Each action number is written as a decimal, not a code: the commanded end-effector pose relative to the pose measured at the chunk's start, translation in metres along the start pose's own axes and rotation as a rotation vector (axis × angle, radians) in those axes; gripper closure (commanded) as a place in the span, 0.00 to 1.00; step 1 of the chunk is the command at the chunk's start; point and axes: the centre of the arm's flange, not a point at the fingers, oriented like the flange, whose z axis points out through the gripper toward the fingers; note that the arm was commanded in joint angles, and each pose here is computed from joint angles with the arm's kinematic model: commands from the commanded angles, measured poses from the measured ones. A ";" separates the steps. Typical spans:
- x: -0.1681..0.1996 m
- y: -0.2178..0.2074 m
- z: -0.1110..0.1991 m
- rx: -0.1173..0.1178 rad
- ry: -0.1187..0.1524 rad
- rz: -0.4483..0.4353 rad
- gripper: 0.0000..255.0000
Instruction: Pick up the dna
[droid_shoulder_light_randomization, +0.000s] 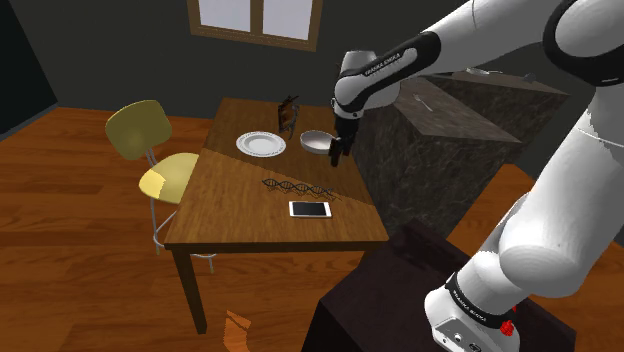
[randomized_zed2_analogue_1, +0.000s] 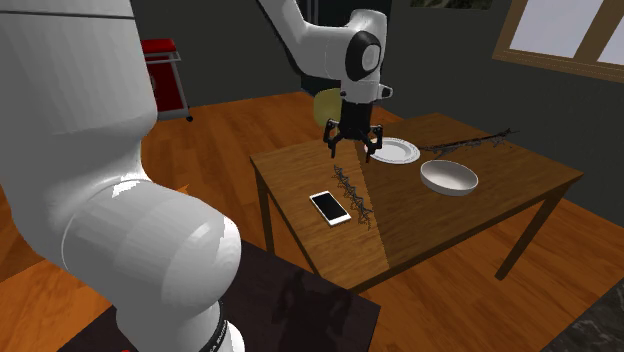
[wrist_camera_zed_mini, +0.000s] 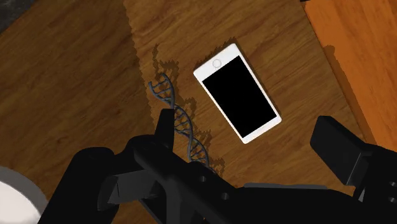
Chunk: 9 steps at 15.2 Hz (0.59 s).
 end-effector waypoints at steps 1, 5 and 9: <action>0.021 0.004 0.019 0.005 0.002 -0.020 0.00; 0.059 0.010 0.055 0.014 0.006 -0.058 0.00; 0.098 0.014 0.091 0.024 0.009 -0.096 0.00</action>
